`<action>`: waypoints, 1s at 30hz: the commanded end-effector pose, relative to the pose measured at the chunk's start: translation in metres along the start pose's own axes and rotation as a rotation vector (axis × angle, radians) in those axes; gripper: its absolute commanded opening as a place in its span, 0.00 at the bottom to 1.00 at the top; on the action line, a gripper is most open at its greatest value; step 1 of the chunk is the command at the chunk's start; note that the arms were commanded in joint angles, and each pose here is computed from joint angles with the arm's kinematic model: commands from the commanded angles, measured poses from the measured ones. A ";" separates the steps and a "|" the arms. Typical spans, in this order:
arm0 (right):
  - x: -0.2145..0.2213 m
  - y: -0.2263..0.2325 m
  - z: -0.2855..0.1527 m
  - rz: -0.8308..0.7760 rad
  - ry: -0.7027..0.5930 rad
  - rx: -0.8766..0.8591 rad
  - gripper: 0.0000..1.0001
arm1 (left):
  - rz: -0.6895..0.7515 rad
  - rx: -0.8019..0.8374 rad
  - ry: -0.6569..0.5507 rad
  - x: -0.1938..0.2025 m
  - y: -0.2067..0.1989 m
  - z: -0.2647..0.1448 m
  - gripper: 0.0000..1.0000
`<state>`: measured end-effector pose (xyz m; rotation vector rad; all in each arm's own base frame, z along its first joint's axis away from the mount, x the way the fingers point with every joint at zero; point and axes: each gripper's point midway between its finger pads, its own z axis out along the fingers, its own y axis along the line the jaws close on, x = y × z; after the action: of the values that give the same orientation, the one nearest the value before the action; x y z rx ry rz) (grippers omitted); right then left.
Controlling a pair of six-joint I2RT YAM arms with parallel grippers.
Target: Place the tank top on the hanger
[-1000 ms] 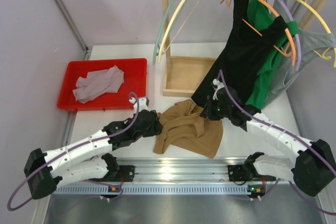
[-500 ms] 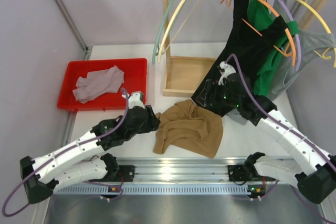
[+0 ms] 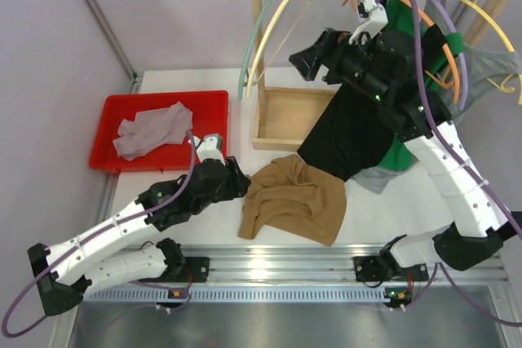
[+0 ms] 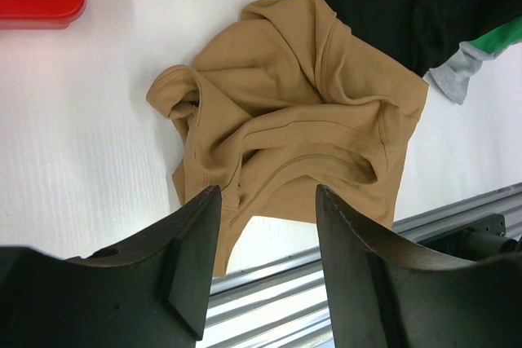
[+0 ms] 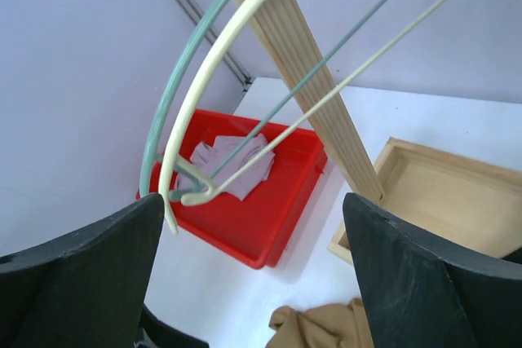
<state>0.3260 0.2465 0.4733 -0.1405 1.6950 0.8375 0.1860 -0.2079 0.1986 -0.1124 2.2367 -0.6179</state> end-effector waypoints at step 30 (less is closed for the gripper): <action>-0.044 0.028 0.076 0.032 -0.234 0.076 1.00 | -0.021 -0.008 -0.034 -0.003 0.012 -0.013 0.54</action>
<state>0.3893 0.2972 0.4895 0.0078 1.5984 0.7882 0.1816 -0.1961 0.2048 -0.1383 2.2116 -0.6254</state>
